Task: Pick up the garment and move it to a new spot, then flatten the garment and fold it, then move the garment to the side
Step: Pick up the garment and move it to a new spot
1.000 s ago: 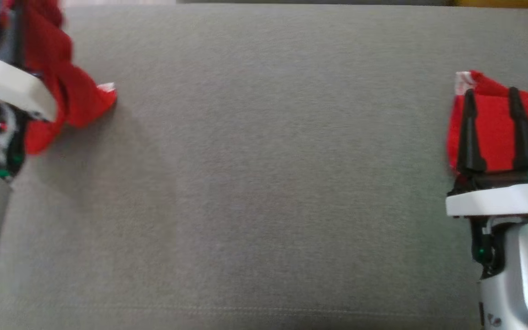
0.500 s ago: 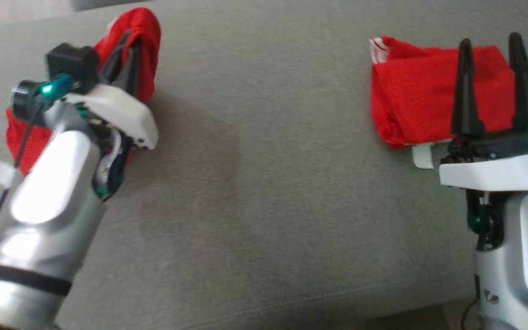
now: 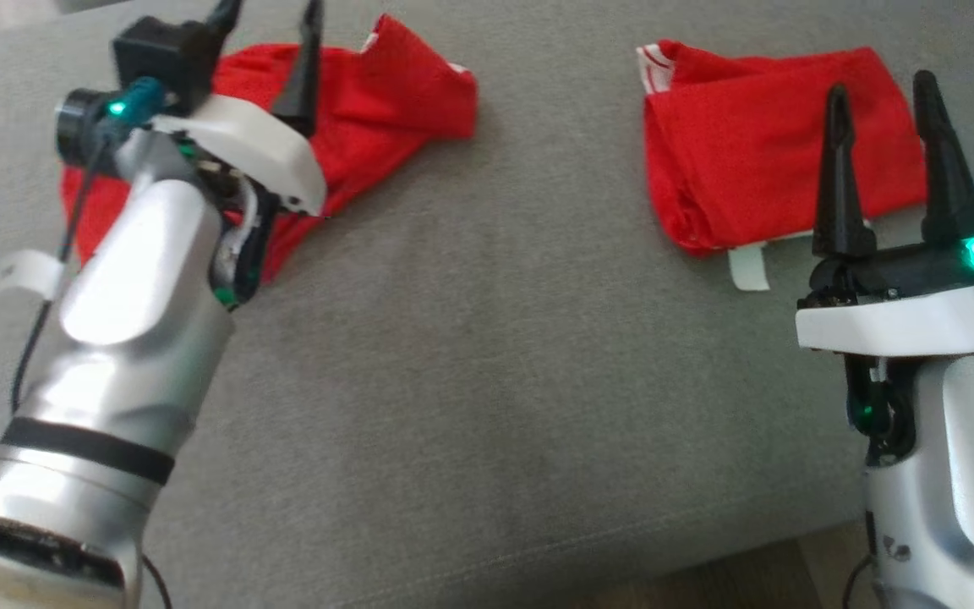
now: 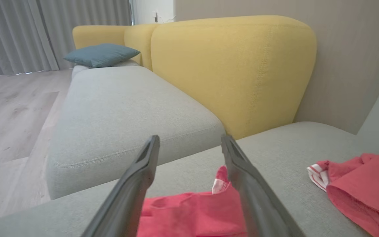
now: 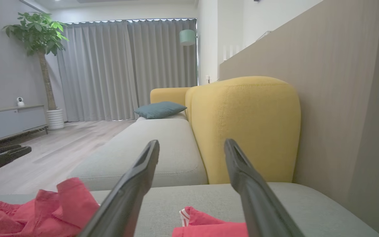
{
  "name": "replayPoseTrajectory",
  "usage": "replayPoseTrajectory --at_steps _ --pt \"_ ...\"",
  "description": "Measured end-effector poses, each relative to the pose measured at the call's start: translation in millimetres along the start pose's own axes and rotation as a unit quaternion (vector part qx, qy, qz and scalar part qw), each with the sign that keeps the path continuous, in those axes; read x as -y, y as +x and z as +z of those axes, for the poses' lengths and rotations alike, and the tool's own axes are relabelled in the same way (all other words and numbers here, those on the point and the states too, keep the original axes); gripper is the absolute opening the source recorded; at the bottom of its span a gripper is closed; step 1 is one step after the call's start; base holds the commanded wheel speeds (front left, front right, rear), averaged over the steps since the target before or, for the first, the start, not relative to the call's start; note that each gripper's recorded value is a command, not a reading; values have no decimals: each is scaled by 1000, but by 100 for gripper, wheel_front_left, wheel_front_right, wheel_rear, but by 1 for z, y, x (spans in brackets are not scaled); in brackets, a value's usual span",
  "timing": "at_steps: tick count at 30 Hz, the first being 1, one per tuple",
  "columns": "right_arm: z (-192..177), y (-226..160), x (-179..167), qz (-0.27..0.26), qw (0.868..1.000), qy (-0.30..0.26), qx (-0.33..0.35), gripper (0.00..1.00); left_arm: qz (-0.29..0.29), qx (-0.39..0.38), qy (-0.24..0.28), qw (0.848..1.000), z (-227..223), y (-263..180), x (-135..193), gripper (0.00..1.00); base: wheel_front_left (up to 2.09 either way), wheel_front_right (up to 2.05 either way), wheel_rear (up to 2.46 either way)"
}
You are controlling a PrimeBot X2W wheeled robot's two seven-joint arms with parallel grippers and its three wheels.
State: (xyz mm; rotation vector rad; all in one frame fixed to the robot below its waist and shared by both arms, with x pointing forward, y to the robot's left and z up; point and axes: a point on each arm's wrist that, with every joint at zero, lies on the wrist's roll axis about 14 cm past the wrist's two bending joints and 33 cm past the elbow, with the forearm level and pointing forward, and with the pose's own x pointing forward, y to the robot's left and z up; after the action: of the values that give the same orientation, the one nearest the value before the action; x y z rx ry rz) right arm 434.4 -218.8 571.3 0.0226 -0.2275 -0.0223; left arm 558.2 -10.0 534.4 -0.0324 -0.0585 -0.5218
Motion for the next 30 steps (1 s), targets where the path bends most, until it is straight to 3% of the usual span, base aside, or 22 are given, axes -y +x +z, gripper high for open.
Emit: replayPoseTrajectory --at_steps 7,14,22,30 --pt "-5 9 -24 28 999 19 -2 100 78 26 23 996 30 -35 -65 100 0 0 0" --pt "-14 12 -62 75 996 35 -17 100 167 21 40 985 28 -120 -114 100 0 0 0" --pt "-25 -4 -98 119 991 51 -44 100 262 14 10 965 11 -227 -123 100 0 0 0" --pt "-36 -23 -119 147 985 61 -70 100 322 20 -31 946 -1 -290 -108 100 0 0 0"
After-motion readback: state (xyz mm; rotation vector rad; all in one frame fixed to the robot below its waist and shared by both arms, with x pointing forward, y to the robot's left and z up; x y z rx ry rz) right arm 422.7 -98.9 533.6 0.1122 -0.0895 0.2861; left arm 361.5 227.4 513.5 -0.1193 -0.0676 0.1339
